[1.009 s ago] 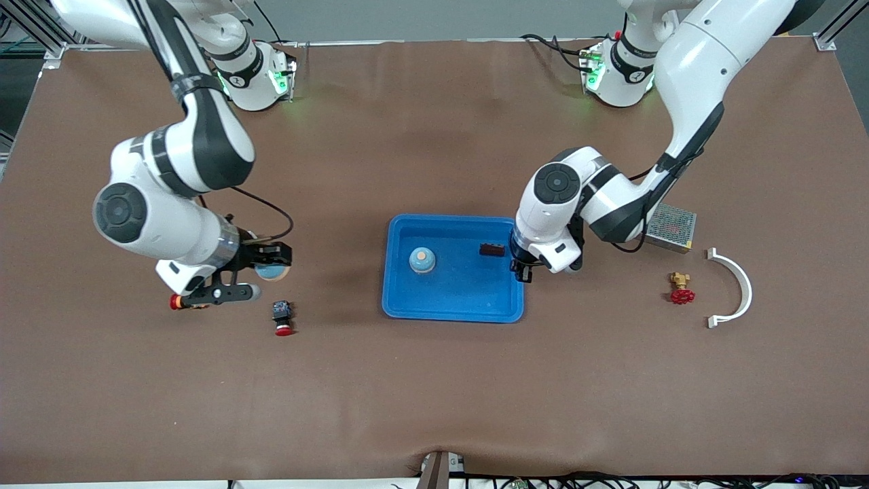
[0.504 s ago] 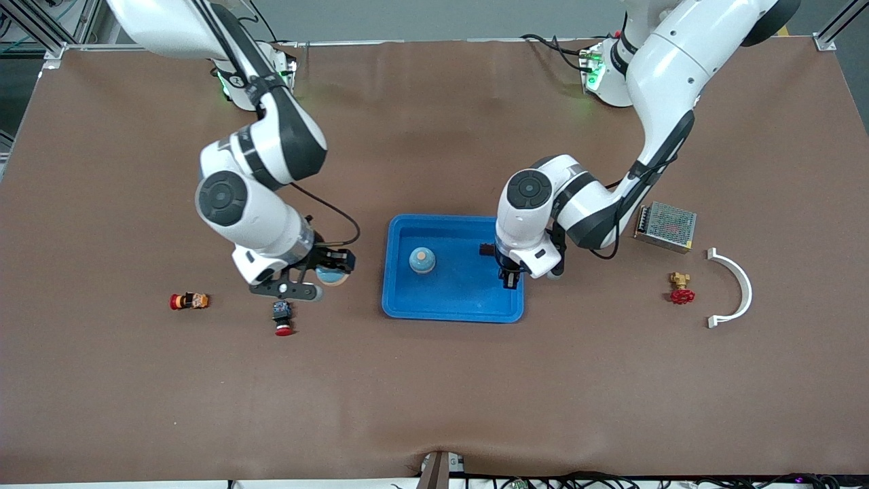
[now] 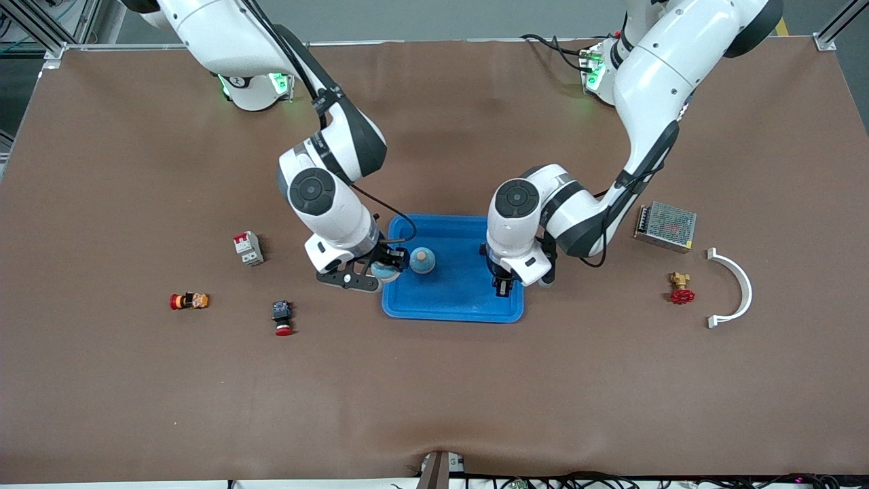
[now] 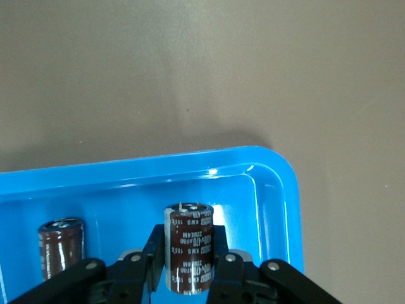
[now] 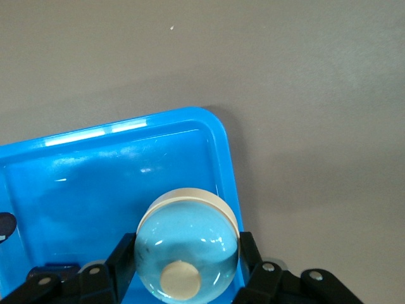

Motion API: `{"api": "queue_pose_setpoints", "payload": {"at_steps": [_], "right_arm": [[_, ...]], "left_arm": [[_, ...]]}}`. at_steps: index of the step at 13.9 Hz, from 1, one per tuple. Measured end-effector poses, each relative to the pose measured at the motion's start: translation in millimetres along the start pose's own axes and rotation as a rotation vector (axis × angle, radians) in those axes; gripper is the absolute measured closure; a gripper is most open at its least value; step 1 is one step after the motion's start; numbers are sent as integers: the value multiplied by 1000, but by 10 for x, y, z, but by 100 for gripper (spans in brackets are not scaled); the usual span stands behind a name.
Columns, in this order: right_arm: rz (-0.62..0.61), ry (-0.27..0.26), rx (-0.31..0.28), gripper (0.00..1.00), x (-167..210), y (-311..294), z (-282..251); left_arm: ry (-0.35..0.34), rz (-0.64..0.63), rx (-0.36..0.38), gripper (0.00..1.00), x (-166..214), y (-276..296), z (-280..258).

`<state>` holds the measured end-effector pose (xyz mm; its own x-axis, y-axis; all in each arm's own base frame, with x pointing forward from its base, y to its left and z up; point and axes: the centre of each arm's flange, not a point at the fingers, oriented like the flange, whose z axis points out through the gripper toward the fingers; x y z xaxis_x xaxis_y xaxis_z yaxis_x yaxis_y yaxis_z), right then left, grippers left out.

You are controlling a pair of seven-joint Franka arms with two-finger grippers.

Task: Place electrolytic capacitor and blue bell in tray
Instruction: 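Carry the blue button and the capacitor over the blue tray, then lower the button and capacitor into the tray with both grippers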

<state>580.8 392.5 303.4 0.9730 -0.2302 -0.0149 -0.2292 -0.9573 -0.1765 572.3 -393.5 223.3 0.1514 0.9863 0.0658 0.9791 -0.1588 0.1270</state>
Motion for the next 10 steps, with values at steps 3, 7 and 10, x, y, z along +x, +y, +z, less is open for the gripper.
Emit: {"api": "queue_pose_setpoints", "payload": {"at_steps": [3,7,10], "right_arm": [[8,19,12,30,50,12,114],[11,27,21,30,130,-50,219],[5,43,22,30,81,-184,377]], "left_arm": [[13,12,3,66,-107,-22,126],[11,15,5,66,-160,-27,169],[9,17,3,66,-186,-26,168]]}}
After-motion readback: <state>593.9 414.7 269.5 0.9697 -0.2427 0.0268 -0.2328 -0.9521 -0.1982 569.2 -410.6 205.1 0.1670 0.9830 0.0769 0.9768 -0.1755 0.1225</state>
